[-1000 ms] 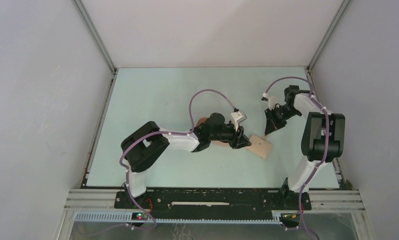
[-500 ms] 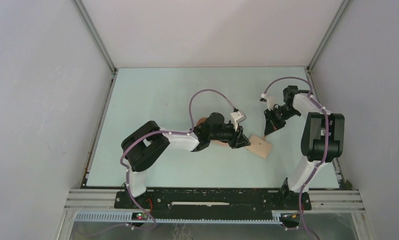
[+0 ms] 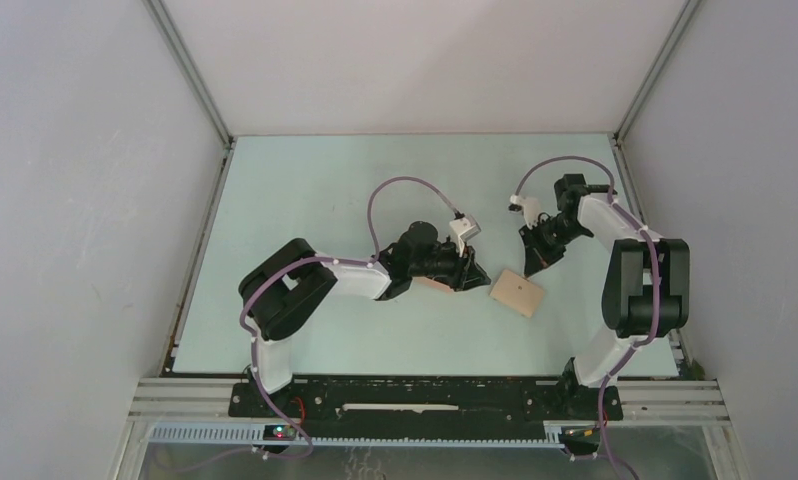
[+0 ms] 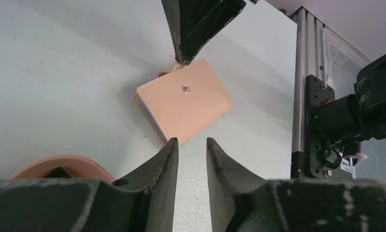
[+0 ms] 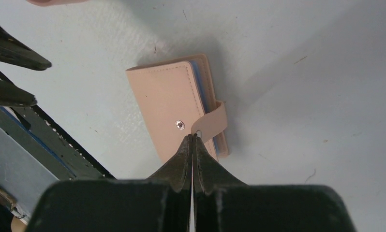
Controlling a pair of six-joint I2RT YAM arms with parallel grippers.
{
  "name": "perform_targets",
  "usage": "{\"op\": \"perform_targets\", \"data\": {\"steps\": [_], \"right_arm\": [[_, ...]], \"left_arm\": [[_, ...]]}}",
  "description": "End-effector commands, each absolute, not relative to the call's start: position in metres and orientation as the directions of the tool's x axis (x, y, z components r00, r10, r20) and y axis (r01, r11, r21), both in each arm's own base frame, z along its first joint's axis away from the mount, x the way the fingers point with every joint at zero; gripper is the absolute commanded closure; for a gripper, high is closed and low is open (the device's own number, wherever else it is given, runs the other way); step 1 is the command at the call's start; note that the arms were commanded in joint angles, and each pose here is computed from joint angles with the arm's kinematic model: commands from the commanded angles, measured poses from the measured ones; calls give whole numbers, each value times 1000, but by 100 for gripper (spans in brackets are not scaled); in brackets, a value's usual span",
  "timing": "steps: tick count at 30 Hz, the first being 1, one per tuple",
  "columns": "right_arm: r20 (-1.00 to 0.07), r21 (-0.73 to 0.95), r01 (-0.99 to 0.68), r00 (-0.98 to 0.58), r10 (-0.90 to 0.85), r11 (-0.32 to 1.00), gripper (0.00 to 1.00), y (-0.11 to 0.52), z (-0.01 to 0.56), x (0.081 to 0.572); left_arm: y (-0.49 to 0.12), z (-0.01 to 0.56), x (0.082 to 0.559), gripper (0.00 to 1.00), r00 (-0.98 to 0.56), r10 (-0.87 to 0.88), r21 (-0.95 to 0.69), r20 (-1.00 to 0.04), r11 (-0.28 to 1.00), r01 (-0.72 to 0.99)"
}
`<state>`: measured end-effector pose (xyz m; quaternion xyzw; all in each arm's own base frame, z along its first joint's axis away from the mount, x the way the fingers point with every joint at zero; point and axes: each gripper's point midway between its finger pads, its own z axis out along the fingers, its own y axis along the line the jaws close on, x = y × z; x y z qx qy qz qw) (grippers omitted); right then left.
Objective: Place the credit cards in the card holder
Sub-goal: Close the card holder at the center of the board.
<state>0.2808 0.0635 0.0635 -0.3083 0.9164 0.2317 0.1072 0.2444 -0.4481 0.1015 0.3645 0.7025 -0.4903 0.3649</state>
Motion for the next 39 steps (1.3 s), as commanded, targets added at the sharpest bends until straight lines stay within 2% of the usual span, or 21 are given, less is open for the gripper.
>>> {"op": "perform_targets", "data": {"steps": [1, 8, 25, 39], "right_arm": [[-334, 311, -658, -751, -569, 686, 100, 65, 64, 275], [-299, 314, -673, -740, -603, 670, 100, 71, 57, 266], [-305, 341, -686, -728, -614, 643, 100, 85, 61, 258], [-261, 352, -681, -731, -631, 643, 100, 86, 53, 251]], "left_arm": [[-448, 128, 242, 68, -405, 110, -379, -908, 201, 903], [-442, 130, 244, 68, -399, 103, -373, -911, 206, 905], [-442, 129, 243, 69, -403, 104, -380, -909, 188, 906], [-442, 128, 244, 70, -406, 105, -383, -908, 186, 905]]}}
